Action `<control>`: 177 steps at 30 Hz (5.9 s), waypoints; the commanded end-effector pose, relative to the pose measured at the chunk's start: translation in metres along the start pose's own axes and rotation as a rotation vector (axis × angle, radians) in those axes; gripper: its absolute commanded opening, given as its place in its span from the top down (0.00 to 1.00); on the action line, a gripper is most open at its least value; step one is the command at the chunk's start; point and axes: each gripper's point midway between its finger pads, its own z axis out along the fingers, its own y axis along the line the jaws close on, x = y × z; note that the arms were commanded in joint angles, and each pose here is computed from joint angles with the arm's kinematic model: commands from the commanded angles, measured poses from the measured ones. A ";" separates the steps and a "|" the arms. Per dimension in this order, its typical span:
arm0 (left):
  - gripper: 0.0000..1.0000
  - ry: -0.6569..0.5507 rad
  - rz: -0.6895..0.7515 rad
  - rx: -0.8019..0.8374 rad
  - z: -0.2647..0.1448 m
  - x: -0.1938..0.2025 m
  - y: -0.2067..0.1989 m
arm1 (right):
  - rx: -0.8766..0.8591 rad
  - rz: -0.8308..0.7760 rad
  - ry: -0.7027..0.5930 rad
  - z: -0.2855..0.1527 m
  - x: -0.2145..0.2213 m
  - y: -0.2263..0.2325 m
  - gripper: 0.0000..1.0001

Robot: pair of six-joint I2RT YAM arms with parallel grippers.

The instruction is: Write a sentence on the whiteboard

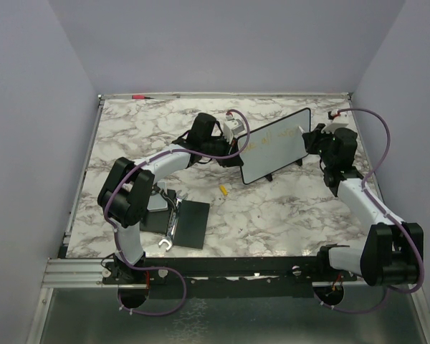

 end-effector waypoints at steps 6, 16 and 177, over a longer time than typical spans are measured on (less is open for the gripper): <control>1.00 0.017 0.019 0.013 0.003 0.003 0.001 | 0.012 -0.008 -0.002 0.003 -0.002 -0.003 0.99; 1.00 0.016 0.018 0.013 0.003 0.003 0.001 | 0.042 0.018 0.059 0.000 0.027 -0.010 0.99; 1.00 0.011 0.027 0.019 0.001 0.001 -0.002 | 0.096 -0.019 0.032 0.013 0.016 -0.022 0.99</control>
